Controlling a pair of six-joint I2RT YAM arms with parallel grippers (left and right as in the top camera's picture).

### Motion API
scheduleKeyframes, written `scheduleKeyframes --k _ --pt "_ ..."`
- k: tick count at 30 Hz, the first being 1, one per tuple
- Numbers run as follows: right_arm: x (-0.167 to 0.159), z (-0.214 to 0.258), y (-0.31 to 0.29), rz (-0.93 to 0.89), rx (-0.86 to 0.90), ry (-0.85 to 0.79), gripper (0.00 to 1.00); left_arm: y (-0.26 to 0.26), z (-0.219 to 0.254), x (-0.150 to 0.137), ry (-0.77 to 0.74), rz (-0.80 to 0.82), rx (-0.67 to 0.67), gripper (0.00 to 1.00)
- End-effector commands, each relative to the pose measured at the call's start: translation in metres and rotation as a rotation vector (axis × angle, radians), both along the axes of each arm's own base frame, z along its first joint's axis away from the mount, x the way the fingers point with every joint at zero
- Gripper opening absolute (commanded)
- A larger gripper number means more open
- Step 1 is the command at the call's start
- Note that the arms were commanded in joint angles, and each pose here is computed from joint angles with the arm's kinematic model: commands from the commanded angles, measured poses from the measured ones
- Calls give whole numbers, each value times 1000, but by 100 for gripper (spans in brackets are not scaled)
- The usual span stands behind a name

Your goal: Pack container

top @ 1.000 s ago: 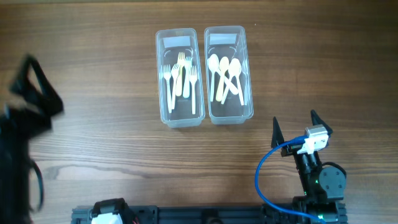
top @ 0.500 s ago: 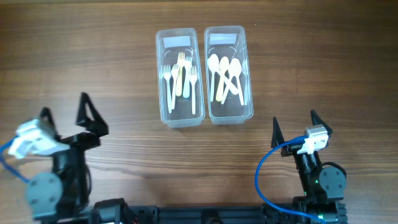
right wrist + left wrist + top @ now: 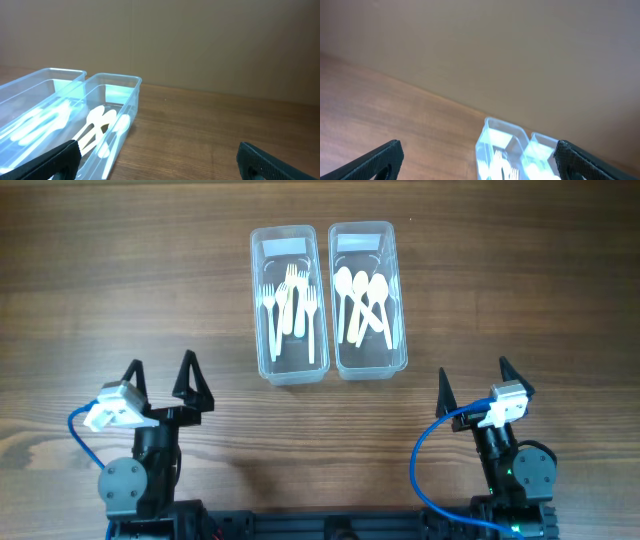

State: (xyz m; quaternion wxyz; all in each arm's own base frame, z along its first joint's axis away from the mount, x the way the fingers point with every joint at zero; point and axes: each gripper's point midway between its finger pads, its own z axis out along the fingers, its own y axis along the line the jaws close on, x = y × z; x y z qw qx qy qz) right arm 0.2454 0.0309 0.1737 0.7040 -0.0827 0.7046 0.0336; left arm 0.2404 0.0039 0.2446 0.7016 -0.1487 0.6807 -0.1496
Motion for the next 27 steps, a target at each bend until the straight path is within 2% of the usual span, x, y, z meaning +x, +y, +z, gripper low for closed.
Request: scheduleKeyframes --k 1,12,23,27 --pt "0 1 3 13 -2 -5 100 -6 -16 -1 4 -29 -17 100" --pt "0 1 3 13 -2 -5 100 -6 -39 -1 2 -30 -17 100" --pt "0 1 3 13 -2 -5 100 -4 -84 5 92 -23 -20 100" --pt "0 1 3 13 -2 -5 100 -4 -86 6 97 -21 14 100"
